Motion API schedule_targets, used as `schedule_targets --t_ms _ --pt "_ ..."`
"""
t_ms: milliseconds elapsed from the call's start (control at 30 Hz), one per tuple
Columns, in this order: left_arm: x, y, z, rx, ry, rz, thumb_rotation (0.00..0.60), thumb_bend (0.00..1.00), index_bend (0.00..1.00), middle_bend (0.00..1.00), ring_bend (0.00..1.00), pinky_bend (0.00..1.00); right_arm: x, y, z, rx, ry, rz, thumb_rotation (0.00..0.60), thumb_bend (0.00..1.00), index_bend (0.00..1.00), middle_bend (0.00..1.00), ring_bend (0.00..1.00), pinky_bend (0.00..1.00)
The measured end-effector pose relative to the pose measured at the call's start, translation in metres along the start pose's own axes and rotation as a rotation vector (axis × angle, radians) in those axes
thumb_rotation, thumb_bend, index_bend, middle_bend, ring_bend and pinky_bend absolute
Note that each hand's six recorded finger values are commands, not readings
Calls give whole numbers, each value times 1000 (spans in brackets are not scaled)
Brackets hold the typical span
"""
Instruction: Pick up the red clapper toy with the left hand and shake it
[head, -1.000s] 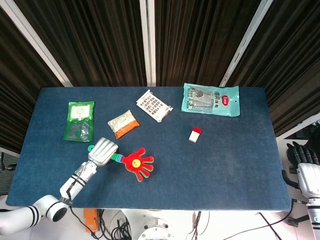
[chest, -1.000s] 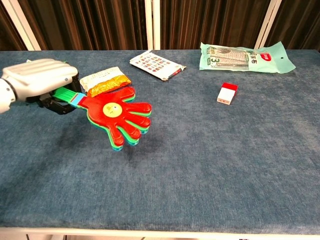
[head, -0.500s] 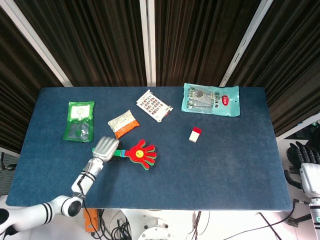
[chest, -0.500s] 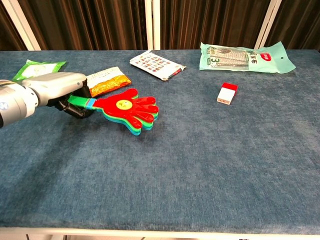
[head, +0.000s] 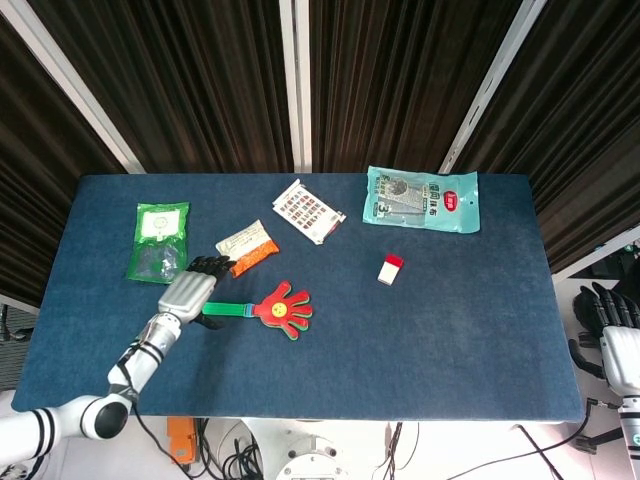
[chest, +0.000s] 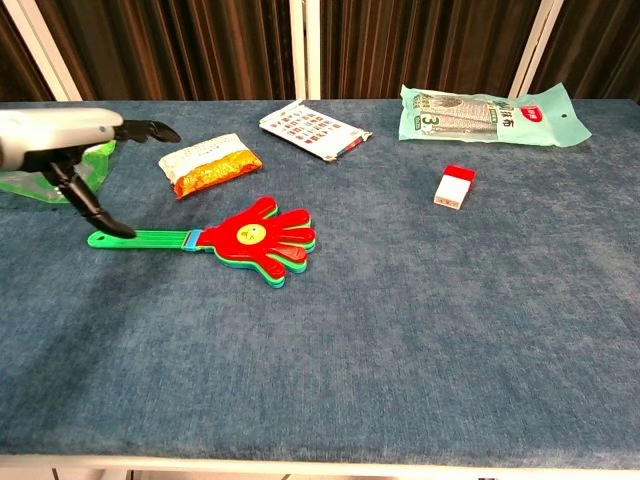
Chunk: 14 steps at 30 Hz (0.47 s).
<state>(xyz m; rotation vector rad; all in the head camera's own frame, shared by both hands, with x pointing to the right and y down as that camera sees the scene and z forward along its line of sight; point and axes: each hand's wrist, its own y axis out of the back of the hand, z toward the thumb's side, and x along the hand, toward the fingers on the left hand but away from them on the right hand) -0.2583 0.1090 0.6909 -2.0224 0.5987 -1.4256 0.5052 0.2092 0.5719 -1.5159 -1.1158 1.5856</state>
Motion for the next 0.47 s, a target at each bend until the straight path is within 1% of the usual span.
schedule_targets --t_ms 67,133,167,233,267,333,367,467 --pt "-8 5 -6 18 1 46 540 121 0 0 0 0 0 2 1 -4 1 -7 600 322 0 0 0 0" --pt "-17 10 -14 39 0 101 488 185 0 0 0 0 1 3 2 -7 3 -15 600 322 0 0 0 0" --pt "-27 14 -23 60 0 154 471 205 0 0 0 0 1 4 3 -8 5 -19 600 322 0 0 0 0" --pt "-38 17 -33 81 -1 211 443 224 0 0 0 0 2 3 6 -10 12 -24 600 322 0 0 0 0" --pt "-49 19 -43 98 -2 255 436 226 0 0 0 0 3 2 7 -11 14 -25 600 321 0 0 0 0" --pt "-67 19 -60 126 -2 314 431 227 0 0 0 0 5 -1 9 -14 18 -25 600 320 0 0 0 0" --pt "-80 17 -73 143 4 344 430 227 0 0 0 0 5 -3 10 -14 18 -25 600 319 0 0 0 0" --pt "-114 8 -110 156 41 379 386 227 0 0 0 0 9 -5 10 -10 16 -29 600 318 0 0 0 0"
